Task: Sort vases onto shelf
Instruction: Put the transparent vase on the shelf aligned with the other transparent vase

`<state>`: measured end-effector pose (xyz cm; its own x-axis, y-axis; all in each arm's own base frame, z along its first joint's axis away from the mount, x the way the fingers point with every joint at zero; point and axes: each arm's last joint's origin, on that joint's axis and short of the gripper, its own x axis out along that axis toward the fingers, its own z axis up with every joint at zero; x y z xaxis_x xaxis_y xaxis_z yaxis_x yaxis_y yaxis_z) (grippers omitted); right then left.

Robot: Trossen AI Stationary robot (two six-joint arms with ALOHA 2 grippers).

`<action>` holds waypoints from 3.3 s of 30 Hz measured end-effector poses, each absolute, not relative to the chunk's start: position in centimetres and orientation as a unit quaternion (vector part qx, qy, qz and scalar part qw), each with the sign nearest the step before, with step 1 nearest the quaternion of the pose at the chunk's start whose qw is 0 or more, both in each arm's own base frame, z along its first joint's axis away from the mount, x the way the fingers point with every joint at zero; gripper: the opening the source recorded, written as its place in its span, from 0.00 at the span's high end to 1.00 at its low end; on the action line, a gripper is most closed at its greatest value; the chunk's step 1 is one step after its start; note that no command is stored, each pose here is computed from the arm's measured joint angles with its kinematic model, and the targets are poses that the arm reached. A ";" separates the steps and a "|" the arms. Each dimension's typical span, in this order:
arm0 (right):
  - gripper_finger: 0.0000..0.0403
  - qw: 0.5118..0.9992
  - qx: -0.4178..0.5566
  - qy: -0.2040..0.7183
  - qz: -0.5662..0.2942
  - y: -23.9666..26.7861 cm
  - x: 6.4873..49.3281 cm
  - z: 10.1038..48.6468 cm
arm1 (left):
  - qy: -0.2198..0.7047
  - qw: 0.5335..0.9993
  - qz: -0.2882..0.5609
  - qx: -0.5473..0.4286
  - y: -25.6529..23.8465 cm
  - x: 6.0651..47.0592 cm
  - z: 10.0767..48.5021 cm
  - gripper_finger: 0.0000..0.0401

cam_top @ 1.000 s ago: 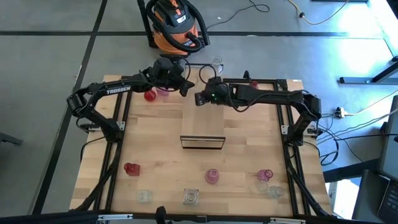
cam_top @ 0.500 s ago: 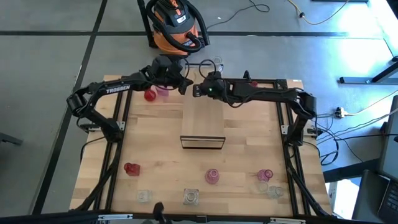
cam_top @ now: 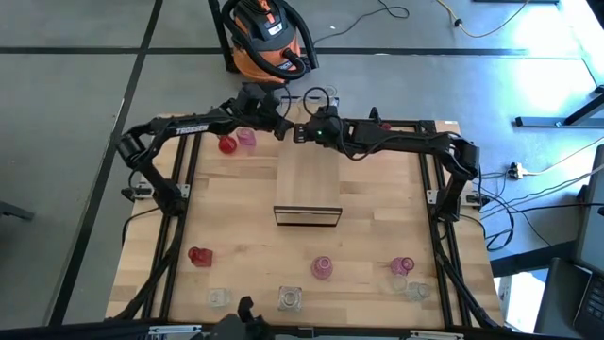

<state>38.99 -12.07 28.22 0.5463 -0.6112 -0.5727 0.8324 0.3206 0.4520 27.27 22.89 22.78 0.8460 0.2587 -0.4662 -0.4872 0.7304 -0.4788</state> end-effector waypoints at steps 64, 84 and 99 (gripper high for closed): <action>0.64 0.801 0.346 0.066 -0.484 -13.3 39.7 28.9 | 0.123 0.930 0.200 -0.282 23.5 27.8 23.8 0.90; 0.64 0.808 0.326 0.042 -0.488 -12.7 39.4 30.8 | 0.122 0.925 0.182 -0.311 22.8 28.3 23.8 0.90; 0.64 0.837 0.232 0.001 -0.496 -8.8 37.8 39.1 | 0.105 0.926 0.208 -0.297 23.1 28.3 24.1 0.90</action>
<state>37.80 -8.76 39.05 0.5083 -0.8292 -0.2323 0.8306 0.4010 0.3864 28.29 23.09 24.09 0.8914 0.3228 -0.3181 -0.4477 0.7367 -0.5068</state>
